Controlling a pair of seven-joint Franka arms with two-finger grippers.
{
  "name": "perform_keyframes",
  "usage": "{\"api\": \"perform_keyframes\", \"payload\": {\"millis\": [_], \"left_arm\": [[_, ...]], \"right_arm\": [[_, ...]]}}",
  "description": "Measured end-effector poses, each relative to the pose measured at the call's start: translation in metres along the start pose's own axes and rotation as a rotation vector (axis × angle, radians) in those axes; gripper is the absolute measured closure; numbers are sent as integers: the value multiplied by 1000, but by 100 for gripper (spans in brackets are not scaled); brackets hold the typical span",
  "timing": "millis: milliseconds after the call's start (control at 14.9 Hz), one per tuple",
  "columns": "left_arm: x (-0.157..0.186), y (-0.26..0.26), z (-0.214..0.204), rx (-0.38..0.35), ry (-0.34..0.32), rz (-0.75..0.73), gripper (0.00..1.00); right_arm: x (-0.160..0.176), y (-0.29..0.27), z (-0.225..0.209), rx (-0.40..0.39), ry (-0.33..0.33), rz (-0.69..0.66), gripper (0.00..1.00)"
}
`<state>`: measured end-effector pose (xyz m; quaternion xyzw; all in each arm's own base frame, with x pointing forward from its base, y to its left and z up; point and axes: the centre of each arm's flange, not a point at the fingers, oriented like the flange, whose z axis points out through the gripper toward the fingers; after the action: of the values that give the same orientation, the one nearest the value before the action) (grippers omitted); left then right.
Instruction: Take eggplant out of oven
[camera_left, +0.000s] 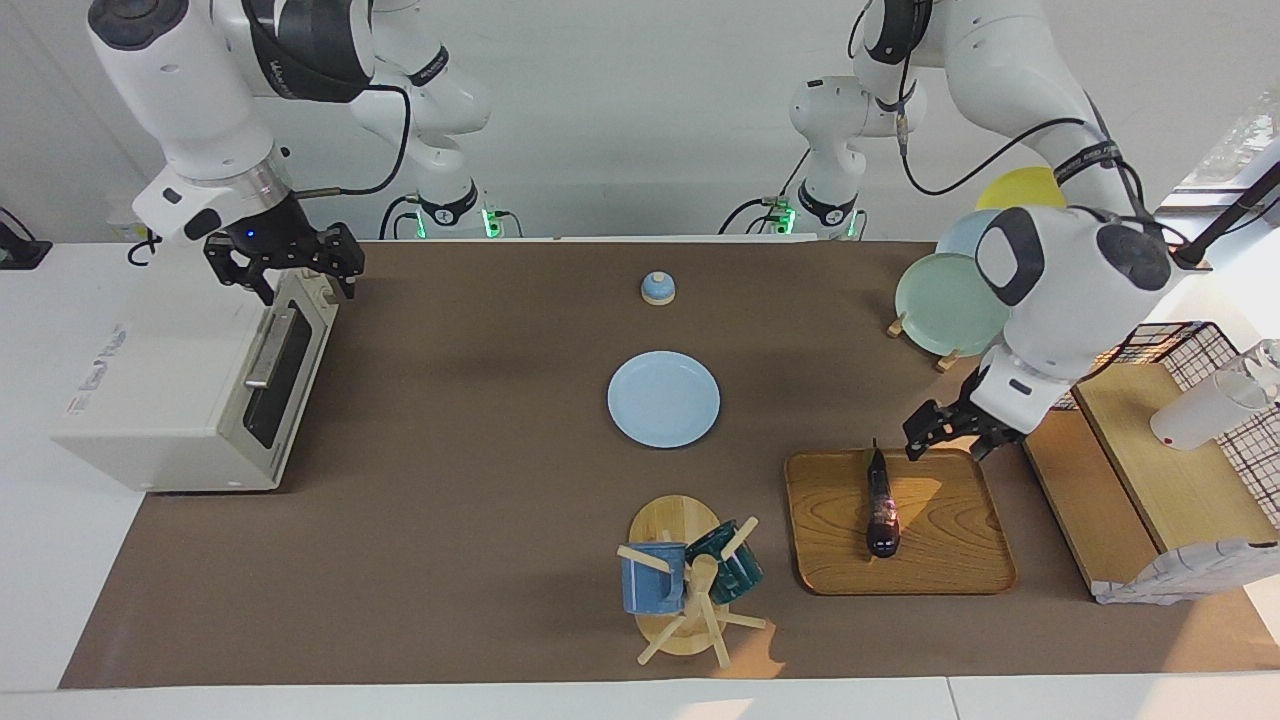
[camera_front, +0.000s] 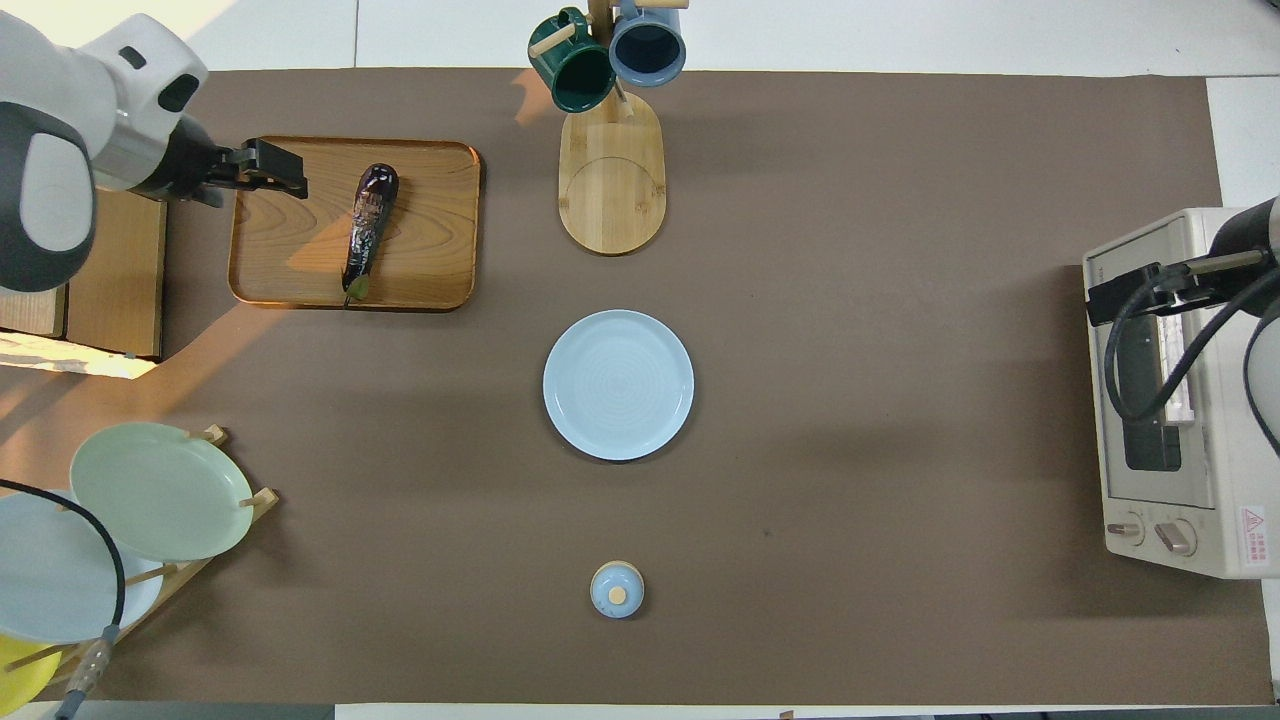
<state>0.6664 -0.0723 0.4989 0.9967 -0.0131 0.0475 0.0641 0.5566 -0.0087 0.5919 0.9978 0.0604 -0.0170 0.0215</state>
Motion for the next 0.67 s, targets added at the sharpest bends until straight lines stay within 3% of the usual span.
{"api": "perform_keyframes", "payload": {"millis": [401,669], "left_arm": [[-49,4,-83,42,-65,9,0],[-85,2,-81,56,-126,7,0]], "right_arm": [[-2,7,-2,0,3,13,0],[-2,0,-2,0,2,1,0]]}}
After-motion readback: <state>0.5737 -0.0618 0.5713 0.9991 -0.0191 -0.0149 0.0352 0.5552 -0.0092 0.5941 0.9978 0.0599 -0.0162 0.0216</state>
